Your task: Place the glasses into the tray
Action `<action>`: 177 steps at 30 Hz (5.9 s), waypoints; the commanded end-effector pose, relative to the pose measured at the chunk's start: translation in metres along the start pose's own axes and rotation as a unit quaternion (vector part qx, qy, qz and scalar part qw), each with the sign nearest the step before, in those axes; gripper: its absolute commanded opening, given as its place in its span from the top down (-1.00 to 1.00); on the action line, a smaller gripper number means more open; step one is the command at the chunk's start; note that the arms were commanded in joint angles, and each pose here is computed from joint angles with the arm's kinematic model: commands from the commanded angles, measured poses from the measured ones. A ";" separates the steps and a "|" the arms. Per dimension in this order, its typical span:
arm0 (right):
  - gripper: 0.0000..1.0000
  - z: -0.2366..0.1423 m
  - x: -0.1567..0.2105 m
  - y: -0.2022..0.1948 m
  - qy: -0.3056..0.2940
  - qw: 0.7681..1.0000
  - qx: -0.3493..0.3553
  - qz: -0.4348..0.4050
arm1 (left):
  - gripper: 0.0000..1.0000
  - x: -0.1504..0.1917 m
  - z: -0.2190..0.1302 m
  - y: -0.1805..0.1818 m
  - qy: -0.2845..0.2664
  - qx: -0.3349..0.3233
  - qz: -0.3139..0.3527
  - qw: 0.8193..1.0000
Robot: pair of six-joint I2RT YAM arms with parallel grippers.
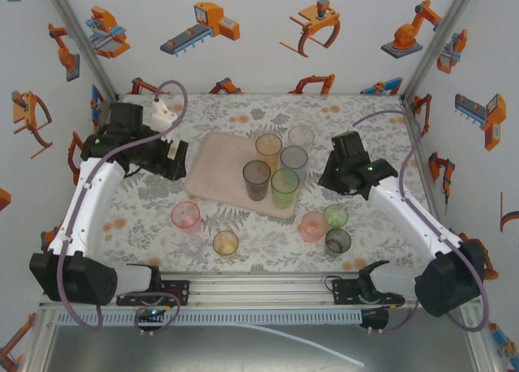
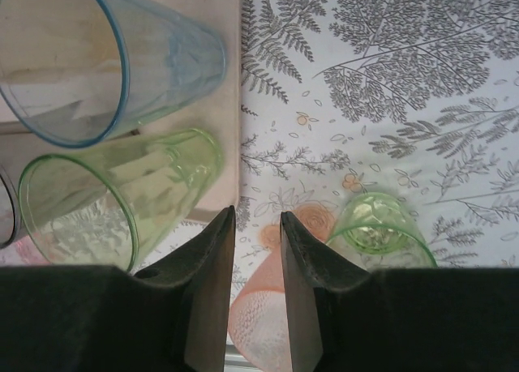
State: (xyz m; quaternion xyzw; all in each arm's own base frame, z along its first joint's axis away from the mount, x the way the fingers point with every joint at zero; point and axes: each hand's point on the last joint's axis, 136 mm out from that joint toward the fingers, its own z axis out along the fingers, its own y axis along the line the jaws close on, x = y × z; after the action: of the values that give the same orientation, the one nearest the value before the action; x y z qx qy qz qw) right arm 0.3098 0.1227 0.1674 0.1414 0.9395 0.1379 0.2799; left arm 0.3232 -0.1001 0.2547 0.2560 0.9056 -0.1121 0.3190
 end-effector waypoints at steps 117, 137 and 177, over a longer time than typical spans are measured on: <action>0.40 -0.057 0.014 -0.040 -0.077 0.994 -0.038 0.060 | 1.00 0.033 0.234 0.052 0.220 0.007 -0.012 0.975; 0.40 -0.059 0.017 -0.040 -0.079 0.994 -0.046 0.061 | 1.00 0.055 0.214 0.037 0.235 0.019 -0.016 0.972; 0.39 -0.061 0.013 -0.032 -0.077 0.993 -0.058 0.062 | 0.61 0.044 0.199 0.041 0.221 0.001 -0.018 0.975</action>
State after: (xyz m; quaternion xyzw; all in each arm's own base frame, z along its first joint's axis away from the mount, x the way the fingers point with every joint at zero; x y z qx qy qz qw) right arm 0.2527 0.0852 0.1884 0.1886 0.9032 0.1866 0.3373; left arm 0.4202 -0.1231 0.0411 0.2469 0.9618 -0.0692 0.0959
